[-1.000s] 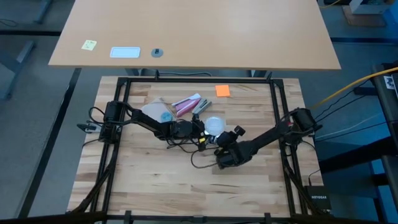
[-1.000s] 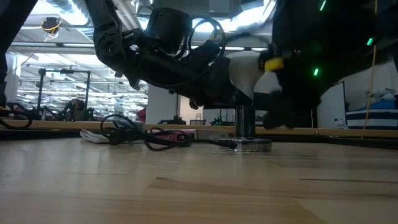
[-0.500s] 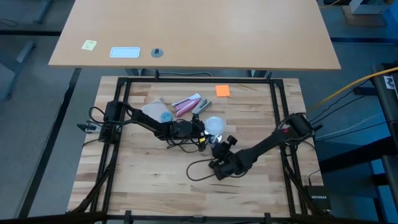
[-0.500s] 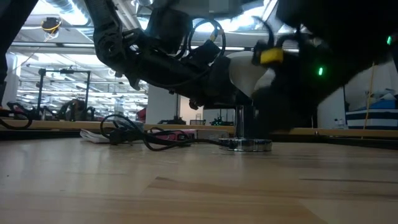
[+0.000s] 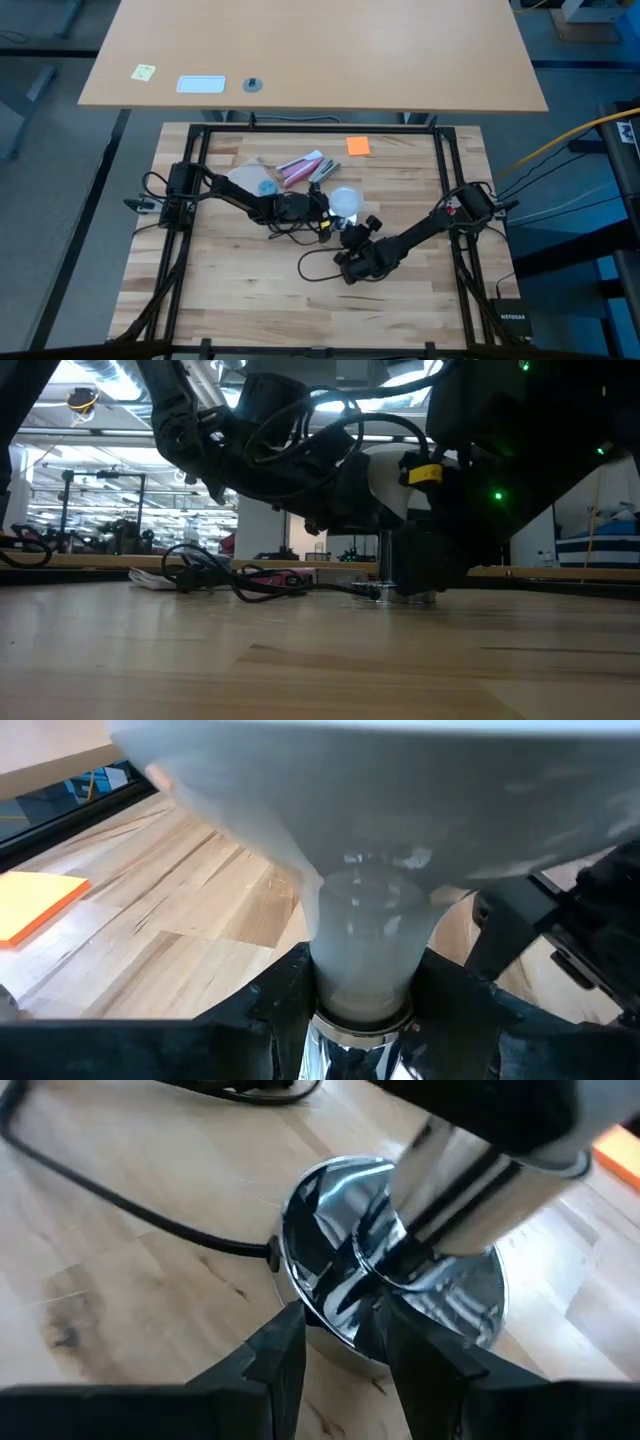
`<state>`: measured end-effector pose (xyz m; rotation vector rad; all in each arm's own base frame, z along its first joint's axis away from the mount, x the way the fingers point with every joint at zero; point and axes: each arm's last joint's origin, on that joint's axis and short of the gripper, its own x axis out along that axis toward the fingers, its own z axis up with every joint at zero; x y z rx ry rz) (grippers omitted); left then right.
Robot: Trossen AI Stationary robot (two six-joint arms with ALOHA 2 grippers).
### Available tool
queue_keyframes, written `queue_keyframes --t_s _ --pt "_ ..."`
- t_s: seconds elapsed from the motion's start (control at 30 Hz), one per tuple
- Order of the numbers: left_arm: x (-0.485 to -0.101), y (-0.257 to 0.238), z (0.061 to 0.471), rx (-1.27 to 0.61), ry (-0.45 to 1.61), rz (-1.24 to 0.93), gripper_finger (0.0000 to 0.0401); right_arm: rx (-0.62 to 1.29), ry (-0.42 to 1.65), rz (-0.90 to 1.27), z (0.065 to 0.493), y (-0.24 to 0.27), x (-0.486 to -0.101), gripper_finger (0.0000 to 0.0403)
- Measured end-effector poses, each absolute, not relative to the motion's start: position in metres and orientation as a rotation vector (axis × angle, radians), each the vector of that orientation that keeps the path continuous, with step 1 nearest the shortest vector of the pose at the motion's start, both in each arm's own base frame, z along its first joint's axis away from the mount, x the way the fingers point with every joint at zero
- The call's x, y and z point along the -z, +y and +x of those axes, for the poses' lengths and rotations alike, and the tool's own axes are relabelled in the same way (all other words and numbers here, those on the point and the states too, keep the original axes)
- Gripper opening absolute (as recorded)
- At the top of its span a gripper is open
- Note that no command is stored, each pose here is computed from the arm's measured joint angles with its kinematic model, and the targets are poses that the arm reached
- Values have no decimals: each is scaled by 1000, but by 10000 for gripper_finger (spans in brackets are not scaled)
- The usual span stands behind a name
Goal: Screw lightbulb
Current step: Insert the white lightbulb into the silver desk lamp
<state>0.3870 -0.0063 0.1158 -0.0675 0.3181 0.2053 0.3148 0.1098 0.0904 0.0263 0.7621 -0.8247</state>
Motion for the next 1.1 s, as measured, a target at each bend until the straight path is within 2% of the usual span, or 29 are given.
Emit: queue_keyframes --t_s 0.6,0.93,1.1 --pt "-115 -4 387 -207 328 -58 150 1003 818 55 293 99 -86 136" --pt "-115 -6 387 -183 325 -65 150 1035 844 -45 286 94 -88 136" --pt "-116 -6 387 -182 320 -67 150 970 847 -80 282 101 -109 136"
